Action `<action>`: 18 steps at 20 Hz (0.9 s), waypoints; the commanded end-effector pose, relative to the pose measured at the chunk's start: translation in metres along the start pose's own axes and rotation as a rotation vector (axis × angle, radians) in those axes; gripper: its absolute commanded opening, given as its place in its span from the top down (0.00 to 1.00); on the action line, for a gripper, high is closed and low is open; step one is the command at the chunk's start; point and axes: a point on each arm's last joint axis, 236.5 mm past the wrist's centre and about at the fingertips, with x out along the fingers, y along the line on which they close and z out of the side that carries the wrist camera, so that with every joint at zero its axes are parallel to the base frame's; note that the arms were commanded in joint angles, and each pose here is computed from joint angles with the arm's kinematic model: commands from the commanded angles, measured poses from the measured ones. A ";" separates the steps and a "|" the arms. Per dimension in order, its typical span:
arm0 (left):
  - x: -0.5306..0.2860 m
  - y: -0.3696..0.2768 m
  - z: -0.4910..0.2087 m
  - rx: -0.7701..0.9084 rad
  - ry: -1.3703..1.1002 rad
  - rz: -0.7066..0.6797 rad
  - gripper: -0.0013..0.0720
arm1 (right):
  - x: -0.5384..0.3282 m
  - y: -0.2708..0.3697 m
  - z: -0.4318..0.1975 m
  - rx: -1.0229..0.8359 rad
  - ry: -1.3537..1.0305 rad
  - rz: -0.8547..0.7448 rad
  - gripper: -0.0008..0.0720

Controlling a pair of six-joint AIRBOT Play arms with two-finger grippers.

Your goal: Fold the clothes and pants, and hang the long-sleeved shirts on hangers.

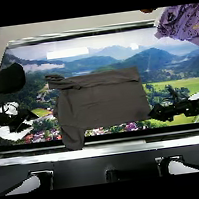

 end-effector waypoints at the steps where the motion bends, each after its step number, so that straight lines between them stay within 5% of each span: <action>1: 0.000 -0.001 -0.008 -0.011 0.033 -0.003 0.01 | 0.015 0.009 -0.006 -0.057 0.031 -0.013 0.82; 2: 0.001 0.000 -0.009 -0.009 0.033 -0.003 0.01 | 0.016 0.012 -0.007 -0.058 0.035 -0.004 0.94; 9: 0.043 -0.038 -0.012 0.109 -0.057 -0.218 0.01 | -0.002 0.026 -0.003 -0.047 -0.024 0.000 0.94; 18: 0.084 -0.072 -0.051 0.241 0.050 -0.219 0.01 | -0.007 0.030 -0.002 -0.015 -0.043 0.001 0.94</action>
